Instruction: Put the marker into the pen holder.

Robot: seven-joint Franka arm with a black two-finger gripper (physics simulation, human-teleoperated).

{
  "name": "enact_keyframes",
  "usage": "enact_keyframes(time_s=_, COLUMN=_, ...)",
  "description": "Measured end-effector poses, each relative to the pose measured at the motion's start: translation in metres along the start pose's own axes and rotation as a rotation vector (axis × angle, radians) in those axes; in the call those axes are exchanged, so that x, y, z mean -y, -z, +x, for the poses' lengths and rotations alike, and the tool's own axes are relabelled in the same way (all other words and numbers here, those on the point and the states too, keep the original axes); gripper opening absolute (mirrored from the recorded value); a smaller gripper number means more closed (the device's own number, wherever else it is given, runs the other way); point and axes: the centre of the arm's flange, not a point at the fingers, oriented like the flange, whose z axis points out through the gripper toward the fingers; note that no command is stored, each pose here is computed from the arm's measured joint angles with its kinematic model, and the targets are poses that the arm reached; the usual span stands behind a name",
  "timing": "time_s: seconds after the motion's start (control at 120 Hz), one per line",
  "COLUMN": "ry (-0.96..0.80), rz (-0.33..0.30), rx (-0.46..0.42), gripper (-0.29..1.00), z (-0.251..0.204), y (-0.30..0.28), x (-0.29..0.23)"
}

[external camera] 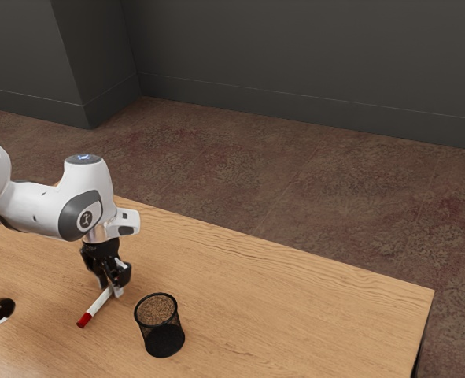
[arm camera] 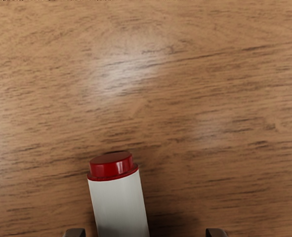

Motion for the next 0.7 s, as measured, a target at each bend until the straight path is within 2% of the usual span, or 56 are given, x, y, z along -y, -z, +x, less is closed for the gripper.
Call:
enact_keyframes(time_s=0.275, ry=-0.016, rz=0.002, rx=-0.007, gripper=0.15, z=0.0006, y=-0.0003, x=-0.0005)
enact_keyframes(time_s=0.7, ry=-0.032, rz=0.007, rx=-0.019, gripper=0.06, z=0.0010, y=-0.0011, x=-0.0026)
